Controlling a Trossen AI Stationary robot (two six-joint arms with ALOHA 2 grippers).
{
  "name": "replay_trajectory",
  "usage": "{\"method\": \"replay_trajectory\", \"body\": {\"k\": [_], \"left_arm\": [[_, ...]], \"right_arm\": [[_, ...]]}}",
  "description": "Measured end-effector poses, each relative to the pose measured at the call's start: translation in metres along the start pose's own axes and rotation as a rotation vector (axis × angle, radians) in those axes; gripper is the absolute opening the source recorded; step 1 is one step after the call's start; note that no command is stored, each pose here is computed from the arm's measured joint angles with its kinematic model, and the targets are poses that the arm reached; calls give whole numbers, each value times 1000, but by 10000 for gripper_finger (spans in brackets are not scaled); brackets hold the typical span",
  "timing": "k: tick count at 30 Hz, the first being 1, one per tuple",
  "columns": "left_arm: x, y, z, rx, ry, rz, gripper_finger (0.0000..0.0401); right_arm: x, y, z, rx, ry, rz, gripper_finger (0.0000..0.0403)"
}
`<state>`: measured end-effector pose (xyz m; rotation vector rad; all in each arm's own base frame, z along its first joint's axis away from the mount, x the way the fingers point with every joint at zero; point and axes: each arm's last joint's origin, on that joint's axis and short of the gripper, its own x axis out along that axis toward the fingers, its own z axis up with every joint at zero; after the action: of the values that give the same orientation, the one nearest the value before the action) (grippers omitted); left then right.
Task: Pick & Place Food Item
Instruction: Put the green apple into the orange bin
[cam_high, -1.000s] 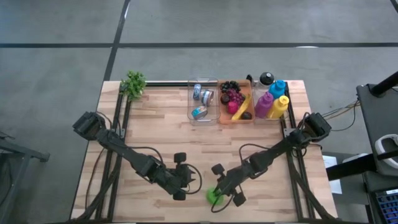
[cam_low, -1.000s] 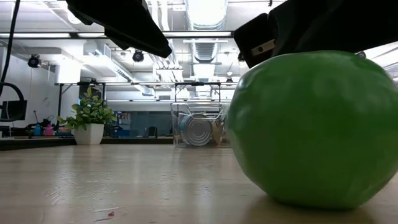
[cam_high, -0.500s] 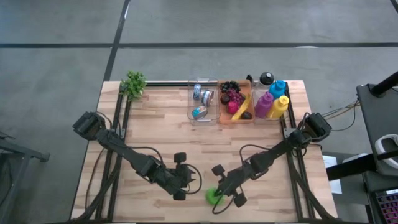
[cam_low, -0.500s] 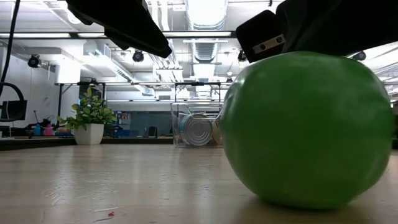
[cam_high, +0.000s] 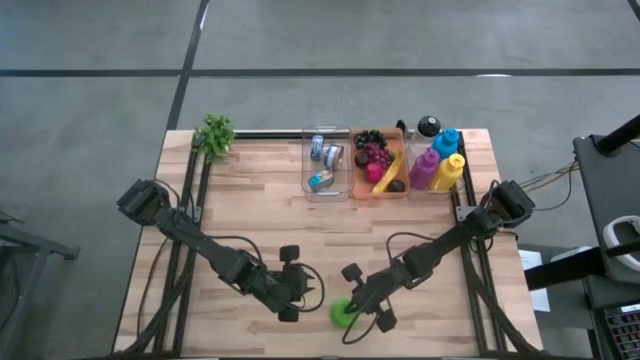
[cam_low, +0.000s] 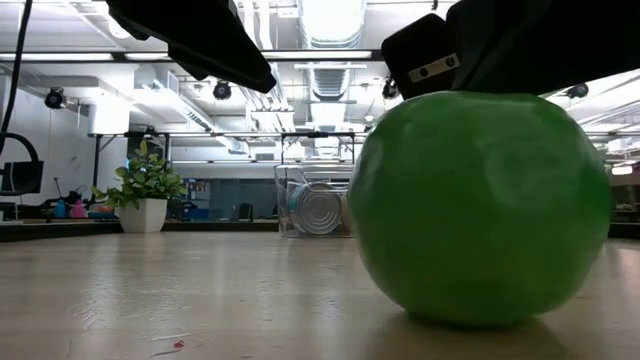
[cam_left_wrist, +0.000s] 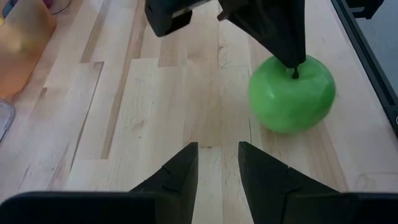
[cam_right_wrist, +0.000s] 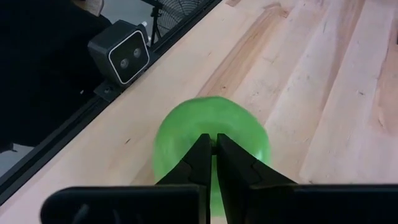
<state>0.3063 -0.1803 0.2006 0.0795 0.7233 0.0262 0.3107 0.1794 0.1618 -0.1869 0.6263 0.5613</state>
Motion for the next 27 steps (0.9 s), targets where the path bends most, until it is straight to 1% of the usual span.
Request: {"method": "replay_trajectory", "body": {"k": [10,16,21,27], "left_arm": [[0,0,0,1,1,1,118],[0,0,0,10,3,1,118],[0,0,0,10,4,2,118],[0,0,-1,11,5,2,118]], "right_arm": [[-24,-1,15,-35,-35,-12,9],[-51,-7,22,-28,-2,-116,8],[-79,-21,28,1,15,-186,8],[-117,-49,29,75,18,-276,8]]}}
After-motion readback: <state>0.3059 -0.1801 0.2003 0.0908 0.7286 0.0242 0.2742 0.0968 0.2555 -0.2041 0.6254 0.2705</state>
